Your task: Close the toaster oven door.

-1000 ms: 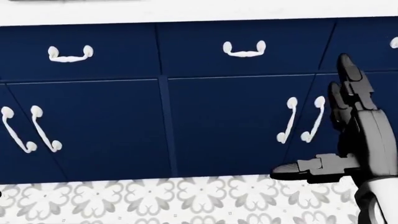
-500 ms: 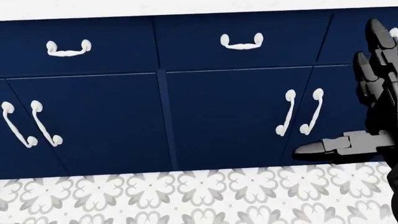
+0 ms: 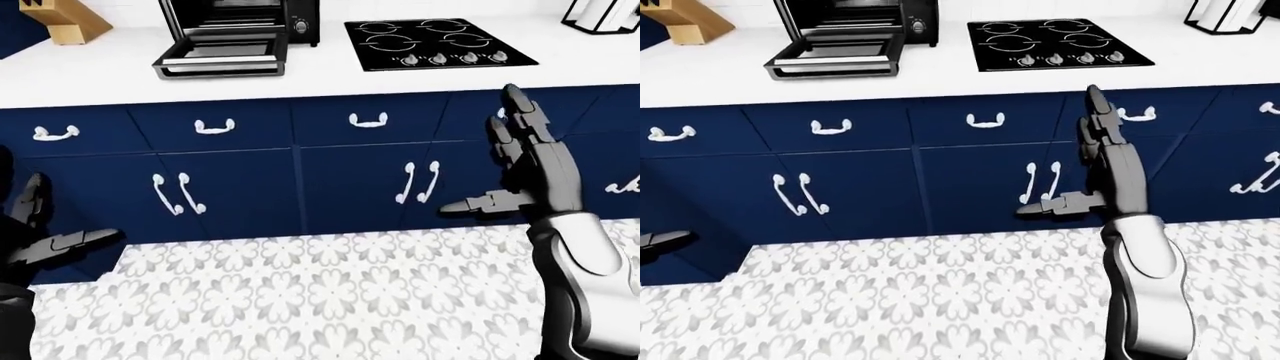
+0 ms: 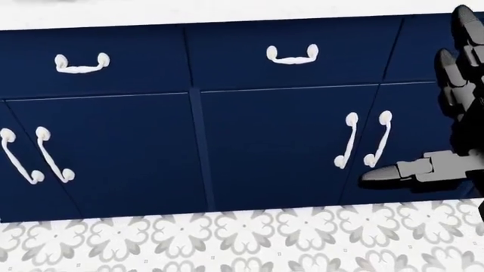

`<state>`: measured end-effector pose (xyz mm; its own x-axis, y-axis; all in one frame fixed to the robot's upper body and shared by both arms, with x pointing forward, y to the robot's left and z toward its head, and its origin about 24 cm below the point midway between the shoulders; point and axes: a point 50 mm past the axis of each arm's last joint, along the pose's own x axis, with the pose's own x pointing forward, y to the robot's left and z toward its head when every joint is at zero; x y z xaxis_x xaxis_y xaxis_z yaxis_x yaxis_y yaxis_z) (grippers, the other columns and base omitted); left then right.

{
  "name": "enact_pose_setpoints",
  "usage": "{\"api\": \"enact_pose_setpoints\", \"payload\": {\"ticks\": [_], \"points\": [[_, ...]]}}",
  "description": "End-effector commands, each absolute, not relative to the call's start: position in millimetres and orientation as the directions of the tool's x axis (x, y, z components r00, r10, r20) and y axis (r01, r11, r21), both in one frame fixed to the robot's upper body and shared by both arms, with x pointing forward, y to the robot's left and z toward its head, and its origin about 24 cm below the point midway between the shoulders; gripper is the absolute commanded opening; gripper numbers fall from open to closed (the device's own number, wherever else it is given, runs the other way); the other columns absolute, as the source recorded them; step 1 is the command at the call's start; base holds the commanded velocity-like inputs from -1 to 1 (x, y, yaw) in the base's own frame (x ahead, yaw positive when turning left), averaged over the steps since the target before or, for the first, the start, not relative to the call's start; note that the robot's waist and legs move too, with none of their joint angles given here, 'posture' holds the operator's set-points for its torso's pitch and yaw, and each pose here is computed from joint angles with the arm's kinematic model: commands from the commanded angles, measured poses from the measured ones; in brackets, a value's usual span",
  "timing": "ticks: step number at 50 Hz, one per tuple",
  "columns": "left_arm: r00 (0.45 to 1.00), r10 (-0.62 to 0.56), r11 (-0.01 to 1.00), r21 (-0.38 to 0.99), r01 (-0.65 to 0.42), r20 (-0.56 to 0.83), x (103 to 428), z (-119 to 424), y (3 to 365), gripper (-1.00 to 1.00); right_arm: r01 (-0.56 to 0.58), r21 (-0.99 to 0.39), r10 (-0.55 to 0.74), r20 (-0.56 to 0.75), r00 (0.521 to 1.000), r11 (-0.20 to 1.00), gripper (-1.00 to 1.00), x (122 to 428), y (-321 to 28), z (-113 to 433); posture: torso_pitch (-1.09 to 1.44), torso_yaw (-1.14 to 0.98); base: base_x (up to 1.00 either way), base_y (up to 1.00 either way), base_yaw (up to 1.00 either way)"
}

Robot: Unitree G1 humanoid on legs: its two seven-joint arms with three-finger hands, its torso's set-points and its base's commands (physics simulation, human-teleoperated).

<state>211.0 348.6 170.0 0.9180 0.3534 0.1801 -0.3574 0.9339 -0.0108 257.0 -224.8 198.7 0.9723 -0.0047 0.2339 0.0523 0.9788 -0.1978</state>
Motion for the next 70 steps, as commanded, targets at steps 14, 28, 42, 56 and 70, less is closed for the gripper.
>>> {"api": "enact_pose_setpoints", "payload": {"ticks": [14,28,42,56,70], "points": [[0.891,0.352,0.928,0.019,-0.373,0.287,206,199,351,1.0,0.07,-0.217,0.007,0.332,0.943,0.974,1.0,250,-224,221,0.0,0.0,0.12,0.05,0.0],[0.89,0.357,0.927,0.011,-0.375,0.285,206,200,353,1.0,0.07,-0.21,0.006,0.339,0.941,0.975,1.0,250,-224,224,0.0,0.0,0.14,0.36,0.0],[0.889,0.348,0.929,0.021,-0.371,0.296,205,204,351,1.0,0.061,-0.208,0.015,0.344,0.939,0.976,1.0,248,-222,223,0.0,0.0,0.23,0.37,0.0],[0.887,0.35,0.928,0.021,-0.373,0.302,205,207,352,1.0,0.061,-0.202,0.013,0.347,0.938,0.977,1.0,249,-222,226,0.0,0.0,0.27,0.29,0.0],[0.888,0.346,0.929,0.019,-0.369,0.302,203,207,350,1.0,0.065,-0.2,0.009,0.351,0.936,0.978,1.0,248,-223,228,0.0,0.0,0.27,0.29,0.0]]}}
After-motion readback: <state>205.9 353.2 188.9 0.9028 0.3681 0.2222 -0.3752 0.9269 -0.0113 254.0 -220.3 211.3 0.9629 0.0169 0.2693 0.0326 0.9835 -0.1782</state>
